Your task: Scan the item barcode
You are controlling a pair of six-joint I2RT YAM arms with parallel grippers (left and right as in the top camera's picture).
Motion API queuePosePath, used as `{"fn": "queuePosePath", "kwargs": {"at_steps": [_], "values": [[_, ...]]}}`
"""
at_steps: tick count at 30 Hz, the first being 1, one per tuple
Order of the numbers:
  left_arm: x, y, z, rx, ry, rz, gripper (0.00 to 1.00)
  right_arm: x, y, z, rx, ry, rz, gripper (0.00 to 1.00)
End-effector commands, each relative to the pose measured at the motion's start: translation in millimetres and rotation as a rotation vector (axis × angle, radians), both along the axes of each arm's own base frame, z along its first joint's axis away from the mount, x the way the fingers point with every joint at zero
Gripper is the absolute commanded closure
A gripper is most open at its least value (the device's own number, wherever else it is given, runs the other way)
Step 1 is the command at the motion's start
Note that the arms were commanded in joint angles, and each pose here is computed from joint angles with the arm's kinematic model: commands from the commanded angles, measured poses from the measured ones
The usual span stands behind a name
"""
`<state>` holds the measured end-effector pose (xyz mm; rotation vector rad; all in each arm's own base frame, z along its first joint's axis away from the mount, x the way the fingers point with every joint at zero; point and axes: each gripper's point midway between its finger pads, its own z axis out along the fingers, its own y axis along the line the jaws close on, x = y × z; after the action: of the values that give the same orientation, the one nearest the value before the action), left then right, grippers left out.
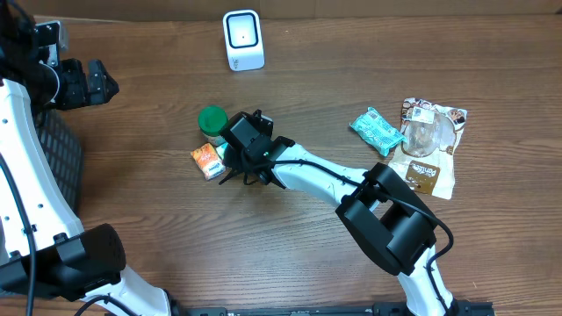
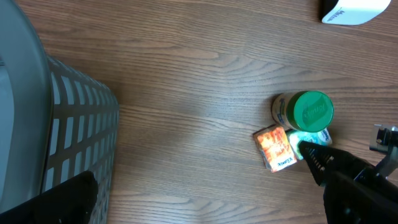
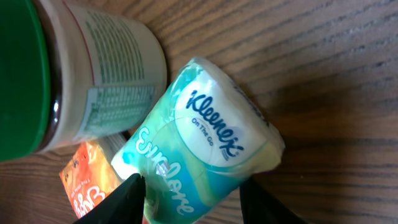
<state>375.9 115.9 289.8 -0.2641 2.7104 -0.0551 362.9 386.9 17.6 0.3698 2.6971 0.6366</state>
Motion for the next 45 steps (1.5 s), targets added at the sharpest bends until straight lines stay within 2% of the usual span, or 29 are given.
{"fn": "queuePosePath", "kwargs": {"at_steps": [1, 3, 10, 15, 17, 21, 24, 31, 33, 37, 41, 45], "values": [[-0.7, -1.1, 9.9, 0.021, -0.028, -0.019, 0.01, 5.0, -3.7, -10.3, -0.024, -0.013, -0.023, 0.54], [-0.7, -1.1, 9.9, 0.021, -0.028, -0.019, 0.0, 4.8, -3.7, -15.4, -0.028, -0.009, -0.022, 0.56], [-0.7, -1.1, 9.9, 0.021, -0.028, -0.019, 0.0, -4.8, -13.4, -29.1, -0.079, 0.04, -0.016, 0.75], [-0.7, -1.1, 9.9, 0.021, -0.028, -0.019, 0.01, -9.5, -33.3, -33.8, -0.138, 0.09, -0.027, 0.93], [-0.7, -1.1, 9.9, 0.021, -0.028, -0.019, 0.01, -8.5, -40.3, -25.5, -0.159, 0.083, 0.075, 0.96], [-0.6, -1.0, 10.0, 0.021, -0.028, -0.019, 0.0, -10.8, -34.8, -9.1, -0.127, 0.049, 0.311, 0.96], [-0.7, -1.1, 9.9, 0.021, -0.028, -0.019, 0.0, -16.6, -40.6, -1.3, -0.114, 0.066, 0.397, 0.96], [-0.6, -1.0, 10.0, 0.021, -0.028, -0.019, 0.0, -27.6, -75.3, 8.6, -0.248, 0.054, 0.639, 0.96], [-0.7, -1.1, 9.9, 0.021, -0.028, -0.019, 0.01, -30.3, -82.2, 11.9, -0.273, 0.057, 0.69, 0.9], [-0.7, -1.1, 9.9, 0.021, -0.028, -0.019, 0.01, -28.9, -91.4, 18.6, -0.287, 0.069, 0.709, 0.76], [-0.6, -1.0, 9.8, 0.021, -0.028, -0.019, 0.0, -23.3, -97.9, 33.7, -0.24, 0.101, 0.672, 0.72], [-0.6, -1.0, 10.0, 0.021, -0.028, -0.019, 0.01, -21.5, -102.6, 62.6, -0.08, 0.156, 0.652, 0.72]]}}
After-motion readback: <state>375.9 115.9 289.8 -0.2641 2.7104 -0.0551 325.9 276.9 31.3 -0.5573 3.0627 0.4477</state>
